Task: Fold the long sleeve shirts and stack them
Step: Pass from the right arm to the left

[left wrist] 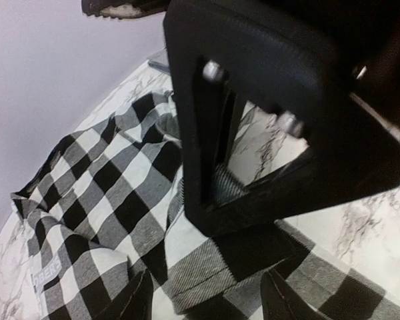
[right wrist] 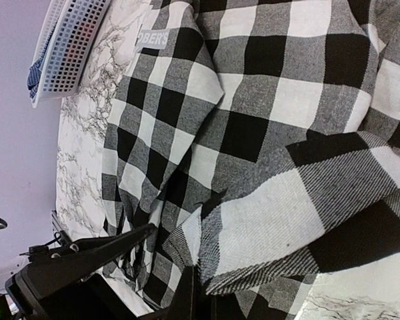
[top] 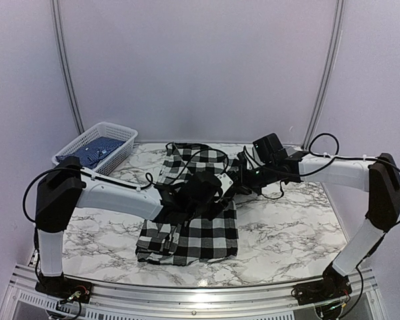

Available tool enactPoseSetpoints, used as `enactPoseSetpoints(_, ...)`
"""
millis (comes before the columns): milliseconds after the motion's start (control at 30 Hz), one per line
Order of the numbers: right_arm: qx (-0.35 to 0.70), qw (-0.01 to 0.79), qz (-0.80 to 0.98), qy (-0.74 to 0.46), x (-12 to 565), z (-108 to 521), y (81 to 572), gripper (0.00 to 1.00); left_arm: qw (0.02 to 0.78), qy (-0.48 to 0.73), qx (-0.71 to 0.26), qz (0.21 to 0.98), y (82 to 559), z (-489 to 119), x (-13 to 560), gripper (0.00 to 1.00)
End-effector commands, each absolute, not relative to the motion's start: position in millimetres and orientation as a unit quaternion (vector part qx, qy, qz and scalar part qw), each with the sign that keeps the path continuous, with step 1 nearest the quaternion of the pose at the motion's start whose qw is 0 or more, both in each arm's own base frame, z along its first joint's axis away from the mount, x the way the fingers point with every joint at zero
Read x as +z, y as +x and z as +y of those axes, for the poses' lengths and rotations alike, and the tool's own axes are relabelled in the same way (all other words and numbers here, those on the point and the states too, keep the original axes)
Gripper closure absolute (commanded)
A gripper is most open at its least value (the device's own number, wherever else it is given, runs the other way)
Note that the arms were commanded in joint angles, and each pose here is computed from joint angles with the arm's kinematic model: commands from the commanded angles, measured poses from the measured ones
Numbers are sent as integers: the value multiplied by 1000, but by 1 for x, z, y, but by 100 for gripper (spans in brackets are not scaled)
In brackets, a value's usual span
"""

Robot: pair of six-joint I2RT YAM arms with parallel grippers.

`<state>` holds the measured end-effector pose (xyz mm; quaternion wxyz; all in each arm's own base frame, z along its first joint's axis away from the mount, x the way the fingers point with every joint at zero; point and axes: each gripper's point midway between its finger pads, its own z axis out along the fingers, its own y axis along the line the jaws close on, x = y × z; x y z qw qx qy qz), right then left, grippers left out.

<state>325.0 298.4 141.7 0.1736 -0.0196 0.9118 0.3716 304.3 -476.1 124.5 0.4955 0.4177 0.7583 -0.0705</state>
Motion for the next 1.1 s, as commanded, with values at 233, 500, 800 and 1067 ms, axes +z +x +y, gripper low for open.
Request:
enactPoseSetpoints(233, 385, 178, 905, -20, 151, 300, 330, 98, 559, 410, 6, 720, 325, -483, 144, 50)
enactPoseSetpoints(500, 393, 179, 902, -17, 153, 303, 330, 98, 570, 414, -15, 709, 314, -488, 146, 53)
enactPoseSetpoints(800, 412, 177, 894, -11, 157, 301, 326, 97, 578, 405, -26, 708, 315, -492, 145, 75)
enactPoseSetpoints(1067, 420, 190, 888, -8, 163, 297, 323, 89, 586, 368, -47, 720, 324, -488, 157, 100)
